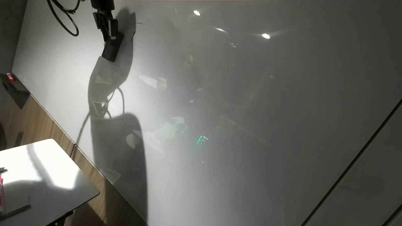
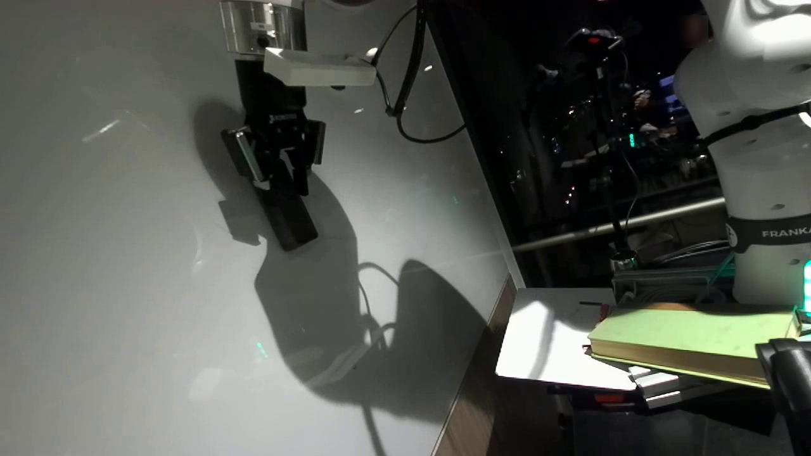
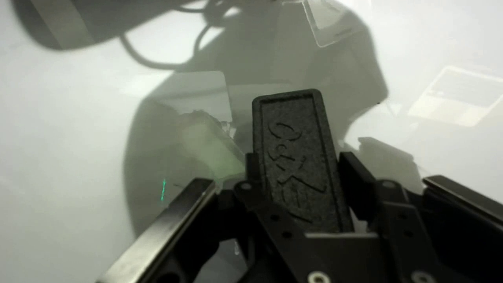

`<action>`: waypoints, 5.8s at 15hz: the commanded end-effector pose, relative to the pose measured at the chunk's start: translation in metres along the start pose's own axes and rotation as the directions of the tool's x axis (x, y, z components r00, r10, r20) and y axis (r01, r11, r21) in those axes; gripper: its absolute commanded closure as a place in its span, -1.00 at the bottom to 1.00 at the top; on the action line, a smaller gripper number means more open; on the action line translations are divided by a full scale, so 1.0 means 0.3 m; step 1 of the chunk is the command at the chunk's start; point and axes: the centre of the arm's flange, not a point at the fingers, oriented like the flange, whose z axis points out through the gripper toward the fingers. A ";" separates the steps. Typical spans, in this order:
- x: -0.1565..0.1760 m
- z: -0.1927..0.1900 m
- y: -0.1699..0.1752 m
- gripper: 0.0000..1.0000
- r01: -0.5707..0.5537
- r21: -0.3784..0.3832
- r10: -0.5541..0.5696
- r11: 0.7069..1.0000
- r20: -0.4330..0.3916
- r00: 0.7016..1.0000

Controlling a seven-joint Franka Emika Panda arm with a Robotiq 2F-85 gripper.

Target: Use the duster to wipe the white board

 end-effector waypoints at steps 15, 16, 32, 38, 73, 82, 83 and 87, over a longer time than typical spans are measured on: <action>0.266 -0.039 0.195 0.45 -0.054 -0.094 0.049 0.994 -0.063 0.997; 0.276 -0.053 0.211 0.45 -0.065 -0.101 0.058 0.993 -0.065 0.996; 0.466 -0.415 0.193 0.45 -0.067 -0.098 0.057 0.993 -0.107 0.993; 0.391 -0.427 0.016 0.45 -0.021 -0.074 0.017 0.997 -0.059 0.998; -0.665 0.684 0.569 0.45 0.215 -0.206 -0.031 0.955 0.650 0.760; -0.718 0.888 0.644 0.45 0.216 -0.204 0.019 0.955 0.767 0.642; -0.706 0.893 0.635 0.45 0.214 -0.199 0.016 0.956 0.767 0.642; -0.669 0.913 0.608 0.45 0.212 -0.179 0.002 0.961 0.767 0.642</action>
